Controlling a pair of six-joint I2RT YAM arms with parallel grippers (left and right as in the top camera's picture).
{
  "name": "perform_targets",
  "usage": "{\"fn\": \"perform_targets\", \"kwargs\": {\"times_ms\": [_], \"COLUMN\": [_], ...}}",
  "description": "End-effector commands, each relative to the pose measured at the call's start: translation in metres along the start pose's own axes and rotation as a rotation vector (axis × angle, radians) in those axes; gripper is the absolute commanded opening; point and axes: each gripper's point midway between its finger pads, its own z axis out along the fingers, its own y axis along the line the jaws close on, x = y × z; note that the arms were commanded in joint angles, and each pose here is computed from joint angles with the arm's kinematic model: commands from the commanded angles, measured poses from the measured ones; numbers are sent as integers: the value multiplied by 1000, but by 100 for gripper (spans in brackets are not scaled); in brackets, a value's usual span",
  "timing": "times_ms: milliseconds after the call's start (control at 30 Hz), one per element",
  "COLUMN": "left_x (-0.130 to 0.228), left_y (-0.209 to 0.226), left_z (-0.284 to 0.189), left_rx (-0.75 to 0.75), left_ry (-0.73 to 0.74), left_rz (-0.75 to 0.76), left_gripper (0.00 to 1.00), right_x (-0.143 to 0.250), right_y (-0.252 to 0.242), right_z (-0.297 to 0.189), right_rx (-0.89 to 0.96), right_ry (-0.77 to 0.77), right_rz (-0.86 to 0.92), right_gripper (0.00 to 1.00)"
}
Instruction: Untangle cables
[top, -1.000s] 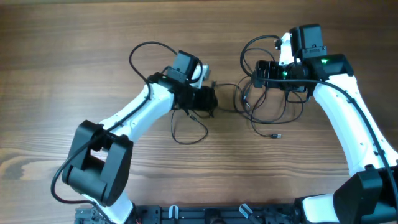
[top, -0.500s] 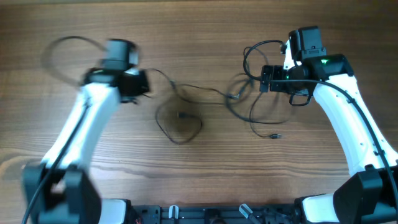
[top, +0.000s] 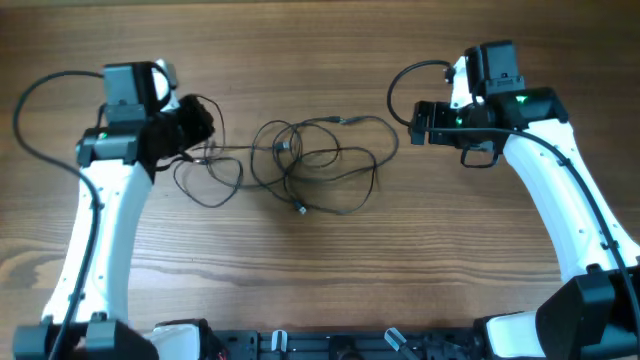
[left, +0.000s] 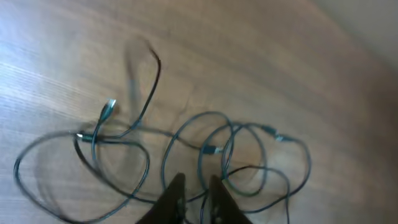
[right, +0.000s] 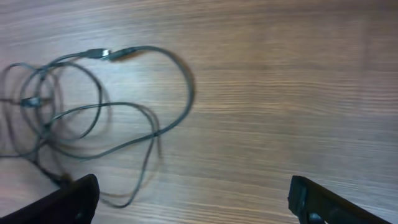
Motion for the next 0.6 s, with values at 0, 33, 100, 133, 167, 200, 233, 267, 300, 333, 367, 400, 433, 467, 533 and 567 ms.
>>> {"fn": "perform_targets", "kwargs": {"times_ms": [0,33,100,133,167,200,233,267,300,333,367,400,433,467,533,567], "left_x": [19,24,34,39,45,50,53,58,63,67,70,75,82,87,94,97], "left_y": [6,4,-5,-11,-20,-26,-30,-31,-30,-30,-30,-28,-26,-24,-21,-19], "left_z": [21,25,31,33,35,35,37,41,46,50,54,61,71,78,92,98], "left_rx": [-67,-70,-62,-55,-44,-36,-33,-65,-88,-93,-98,-106,-119,-127,-140,-145], "left_ry": [80,100,130,141,152,160,166,167,177,191,204,224,254,274,303,314], "left_rz": [14,19,47,65,90,108,129,155,171,176,179,181,185,188,193,193], "left_gripper": [44,47,49,50,50,53,54,54,54,54,55,54,54,55,57,57], "right_x": [16,21,31,37,43,48,55,67,76,82,87,93,101,109,119,121], "right_y": [19,26,37,41,46,50,56,65,71,74,76,79,80,83,85,83], "right_z": [16,22,33,40,47,52,58,67,75,80,85,93,102,109,119,123], "right_rx": [-101,-121,-127,-123,-118,-121,-131,-146,-158,-155,-150,-145,-130,-138,-144,-133], "right_ry": [83,111,162,192,221,244,273,327,368,392,410,434,468,503,545,558], "right_rz": [-12,-22,-1,13,13,4,-4,-16,-25,-33,-42,-49,-30,-30,-24,-4], "right_gripper": [100,99,95,95,93,93,93,92,91,89,89,88,87,85,77,74]}}
